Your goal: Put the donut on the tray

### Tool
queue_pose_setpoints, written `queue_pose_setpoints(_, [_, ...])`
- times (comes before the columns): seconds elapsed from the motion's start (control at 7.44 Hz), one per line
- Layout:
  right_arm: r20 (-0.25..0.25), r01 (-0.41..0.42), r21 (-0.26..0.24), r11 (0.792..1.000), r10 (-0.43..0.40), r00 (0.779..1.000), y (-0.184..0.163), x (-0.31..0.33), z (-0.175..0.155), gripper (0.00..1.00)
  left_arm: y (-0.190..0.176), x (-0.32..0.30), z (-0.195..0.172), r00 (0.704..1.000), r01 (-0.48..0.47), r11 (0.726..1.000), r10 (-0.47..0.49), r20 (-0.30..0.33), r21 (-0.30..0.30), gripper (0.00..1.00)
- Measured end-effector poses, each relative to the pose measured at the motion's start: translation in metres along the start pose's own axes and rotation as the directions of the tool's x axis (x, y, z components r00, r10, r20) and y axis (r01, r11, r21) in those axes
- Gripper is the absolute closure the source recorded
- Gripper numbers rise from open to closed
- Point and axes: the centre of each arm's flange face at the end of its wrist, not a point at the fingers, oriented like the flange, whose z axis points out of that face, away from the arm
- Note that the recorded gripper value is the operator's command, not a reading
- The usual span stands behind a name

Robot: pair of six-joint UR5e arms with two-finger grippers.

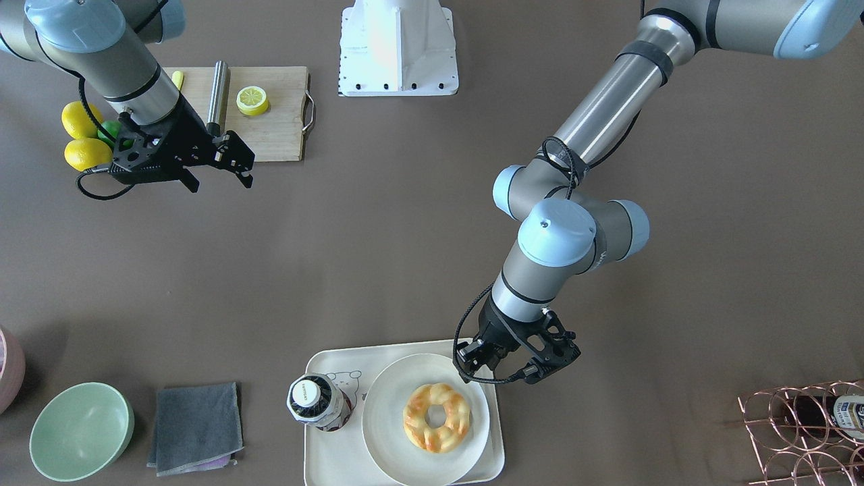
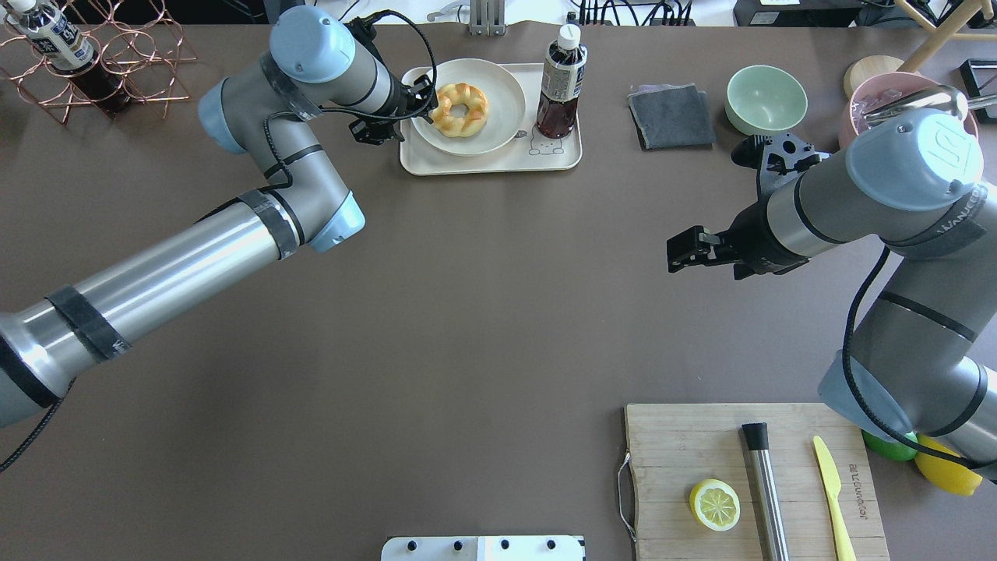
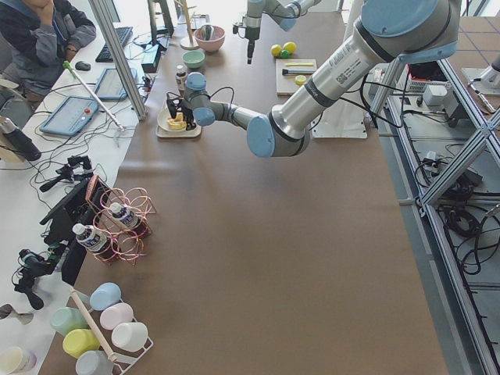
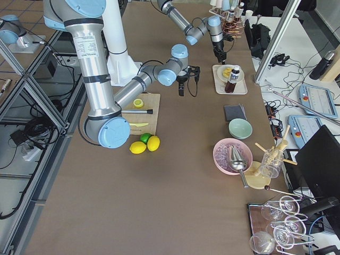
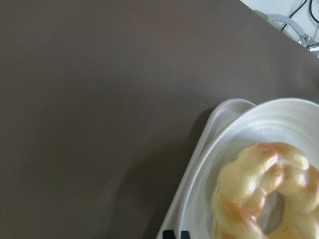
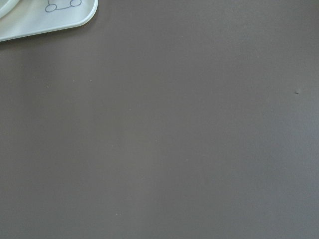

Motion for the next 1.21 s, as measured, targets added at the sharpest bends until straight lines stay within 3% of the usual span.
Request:
queue_pose_setpoints(0.4, [-0.015,0.034,0.023,0.999,-0.034,0.999,-0.020,0.018,-0.009,0.00,-0.023,-0.044,-0.071,0.992,-0.114,0.987,0.119,0.044,-0.109,0.02])
queue_pose_setpoints(0.54, [-0.031,0.060,0.025,0.998,-0.059,0.998,-0.036,0.033,-0.010,0.00,-0.029,-0.066,-0.104,0.977,-0.188,0.973,0.199,0.073,-0.136,0.02])
queue_pose_setpoints(0.67, [-0.048,0.090,0.020,0.996,-0.089,0.995,-0.055,0.056,-0.012,0.00,-0.036,-0.088,-0.140,0.944,-0.288,0.944,0.308,0.117,-0.161,0.02])
queue_pose_setpoints(0.94, [-0.087,0.160,0.006,0.987,-0.158,0.984,-0.094,0.125,-0.024,0.00,-0.056,-0.147,-0.227,0.819,-0.497,0.838,0.539,0.199,-0.225,0.02])
queue_pose_setpoints(1.21, [-0.103,0.216,-0.009,0.976,-0.216,0.971,-0.124,0.202,-0.047,0.00,-0.088,-0.248,-0.285,0.700,-0.622,0.734,0.677,0.226,-0.272,0.02])
